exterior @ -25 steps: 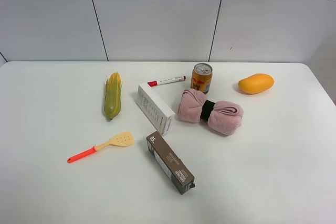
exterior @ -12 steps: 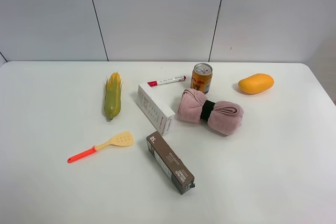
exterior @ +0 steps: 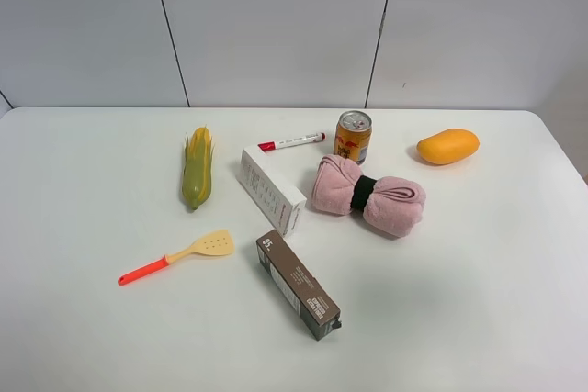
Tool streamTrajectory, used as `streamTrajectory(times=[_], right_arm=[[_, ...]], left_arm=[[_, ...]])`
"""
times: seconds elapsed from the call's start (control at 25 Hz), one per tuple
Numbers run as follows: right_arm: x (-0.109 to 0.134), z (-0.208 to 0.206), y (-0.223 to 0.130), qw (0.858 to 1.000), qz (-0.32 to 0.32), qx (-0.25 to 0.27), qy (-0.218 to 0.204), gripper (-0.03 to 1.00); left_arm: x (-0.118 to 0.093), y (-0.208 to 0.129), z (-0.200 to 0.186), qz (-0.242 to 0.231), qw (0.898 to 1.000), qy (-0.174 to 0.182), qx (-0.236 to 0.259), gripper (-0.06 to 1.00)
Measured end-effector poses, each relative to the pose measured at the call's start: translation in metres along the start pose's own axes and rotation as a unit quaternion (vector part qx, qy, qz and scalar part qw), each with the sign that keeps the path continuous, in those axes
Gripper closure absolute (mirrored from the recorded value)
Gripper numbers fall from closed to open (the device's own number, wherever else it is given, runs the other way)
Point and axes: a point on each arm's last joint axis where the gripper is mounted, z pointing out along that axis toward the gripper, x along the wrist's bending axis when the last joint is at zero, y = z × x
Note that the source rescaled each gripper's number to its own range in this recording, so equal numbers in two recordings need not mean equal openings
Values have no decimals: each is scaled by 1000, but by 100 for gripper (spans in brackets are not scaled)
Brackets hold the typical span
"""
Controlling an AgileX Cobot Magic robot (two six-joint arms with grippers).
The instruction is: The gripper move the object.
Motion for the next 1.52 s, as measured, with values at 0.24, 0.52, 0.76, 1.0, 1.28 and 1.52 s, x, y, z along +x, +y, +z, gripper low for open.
streamTrajectory(times=[0.24, 0.52, 0.76, 1.0, 1.28, 1.52], right_arm=[[-2, -10, -50, 998, 0, -60, 4, -3], [0, 7, -88, 999, -2, -52, 10, -3], [15, 28, -107, 995, -51, -22, 83, -3], [16, 35, -113, 994, -62, -8, 87, -3], [16, 35, -114, 994, -64, -9, 87, -3], [14, 24, -121, 993, -65, -51, 82, -3]], left_arm=[[0, 0, 0, 0, 1000, 0, 0, -6], [0, 0, 0, 0, 1000, 0, 0, -6], [0, 0, 0, 0, 1000, 0, 0, -6], [0, 0, 0, 0, 1000, 0, 0, -6], [0, 0, 0, 0, 1000, 0, 0, -6], [0, 0, 0, 0, 1000, 0, 0, -6]])
